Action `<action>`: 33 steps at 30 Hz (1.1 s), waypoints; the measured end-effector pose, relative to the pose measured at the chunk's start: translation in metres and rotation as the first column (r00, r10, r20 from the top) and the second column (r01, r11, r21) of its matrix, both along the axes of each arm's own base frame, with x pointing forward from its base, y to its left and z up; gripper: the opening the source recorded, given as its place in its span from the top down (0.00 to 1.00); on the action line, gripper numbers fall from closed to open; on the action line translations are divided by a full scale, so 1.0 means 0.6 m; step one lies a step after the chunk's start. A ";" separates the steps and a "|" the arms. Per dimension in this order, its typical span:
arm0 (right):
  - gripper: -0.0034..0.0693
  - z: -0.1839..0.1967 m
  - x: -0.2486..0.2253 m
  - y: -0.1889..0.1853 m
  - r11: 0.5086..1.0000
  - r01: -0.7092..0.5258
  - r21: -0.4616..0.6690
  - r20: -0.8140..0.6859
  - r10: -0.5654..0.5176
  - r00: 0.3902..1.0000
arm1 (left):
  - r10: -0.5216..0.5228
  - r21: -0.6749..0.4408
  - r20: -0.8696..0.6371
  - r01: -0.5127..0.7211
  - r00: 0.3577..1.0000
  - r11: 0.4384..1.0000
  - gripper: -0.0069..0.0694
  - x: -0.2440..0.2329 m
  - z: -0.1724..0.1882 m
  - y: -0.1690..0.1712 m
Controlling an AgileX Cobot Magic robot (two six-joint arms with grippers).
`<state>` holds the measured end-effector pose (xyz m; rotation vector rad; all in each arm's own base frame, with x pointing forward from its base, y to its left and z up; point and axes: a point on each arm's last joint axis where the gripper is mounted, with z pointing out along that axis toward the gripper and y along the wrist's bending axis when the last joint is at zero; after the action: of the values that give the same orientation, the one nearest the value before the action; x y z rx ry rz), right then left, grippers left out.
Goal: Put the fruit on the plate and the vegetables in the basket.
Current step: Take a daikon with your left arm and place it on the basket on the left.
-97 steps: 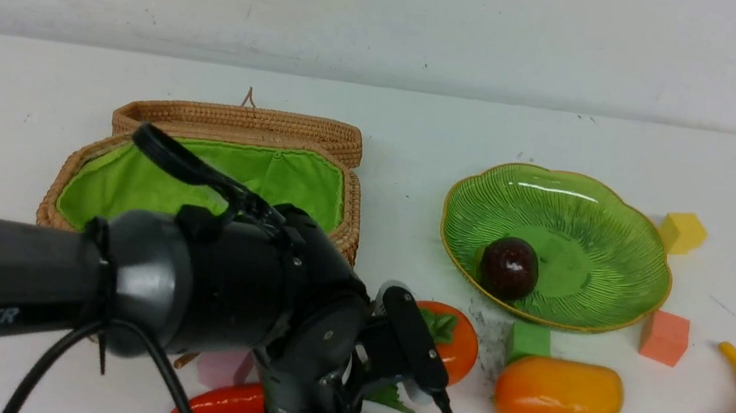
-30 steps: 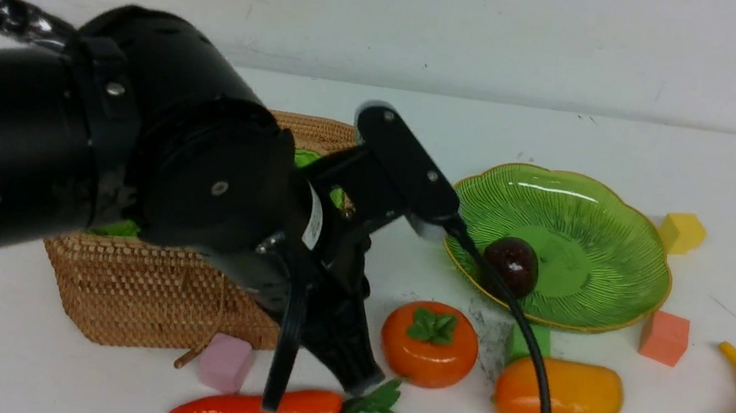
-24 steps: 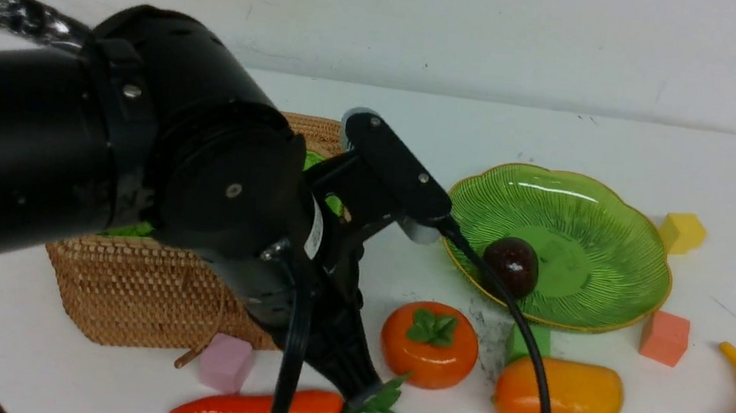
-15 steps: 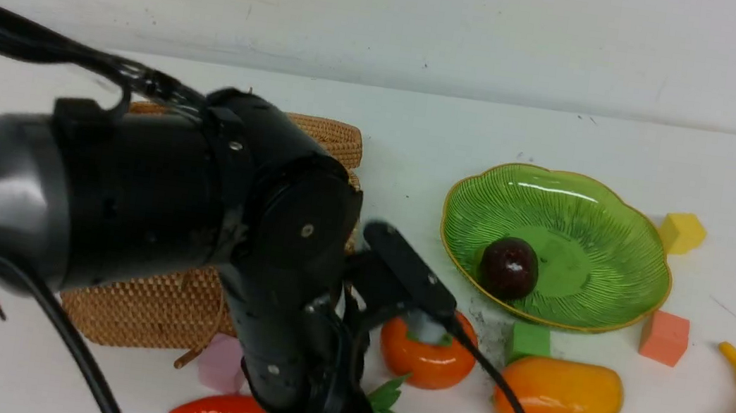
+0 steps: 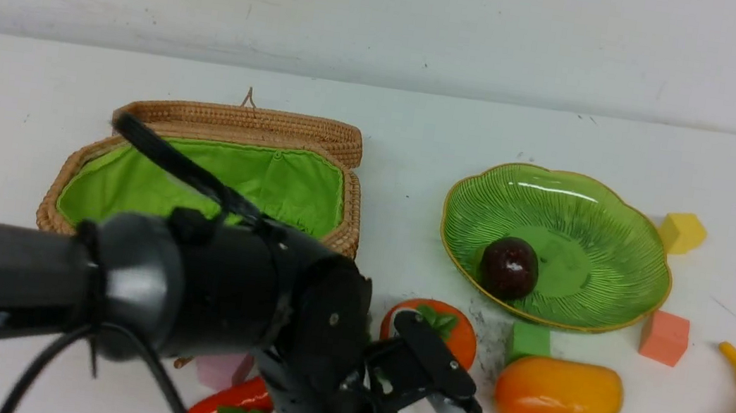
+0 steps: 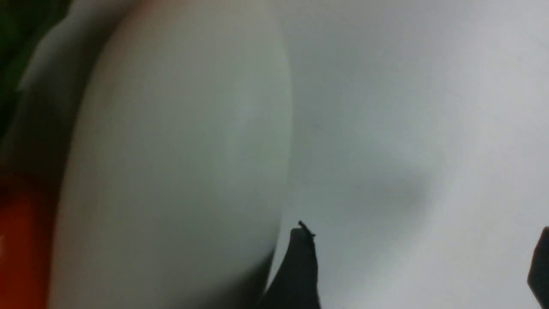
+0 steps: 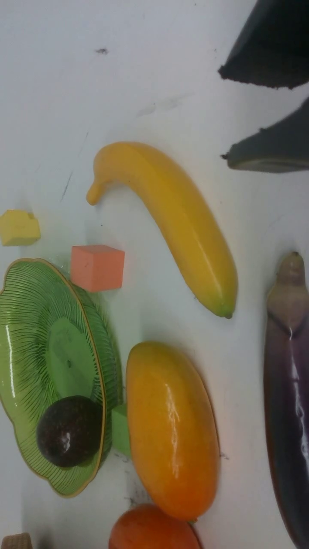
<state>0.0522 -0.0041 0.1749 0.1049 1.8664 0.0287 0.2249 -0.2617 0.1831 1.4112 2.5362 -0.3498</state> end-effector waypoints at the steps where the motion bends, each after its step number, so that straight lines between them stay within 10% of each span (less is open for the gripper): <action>1: 0.62 0.000 0.000 0.000 1.000 0.000 0.000 0.000 0.000 1.000 | 0.000 0.001 0.001 0.000 1.000 1.000 0.06 0.000 -0.002 0.000; 19: 0.62 0.000 0.000 0.000 1.000 0.000 0.000 0.000 0.000 1.000 | 0.090 -0.201 0.217 -0.046 0.972 0.979 0.14 0.000 0.115 0.022; 33: 0.62 0.000 0.000 0.000 1.000 0.000 0.000 0.000 0.000 1.000 | 0.151 -0.019 0.181 -0.150 0.972 0.989 0.15 0.062 -0.006 0.028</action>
<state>0.0522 -0.0041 0.1749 0.1049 1.8664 0.0287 0.2622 -0.2452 0.1793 1.1810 2.4702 -0.1903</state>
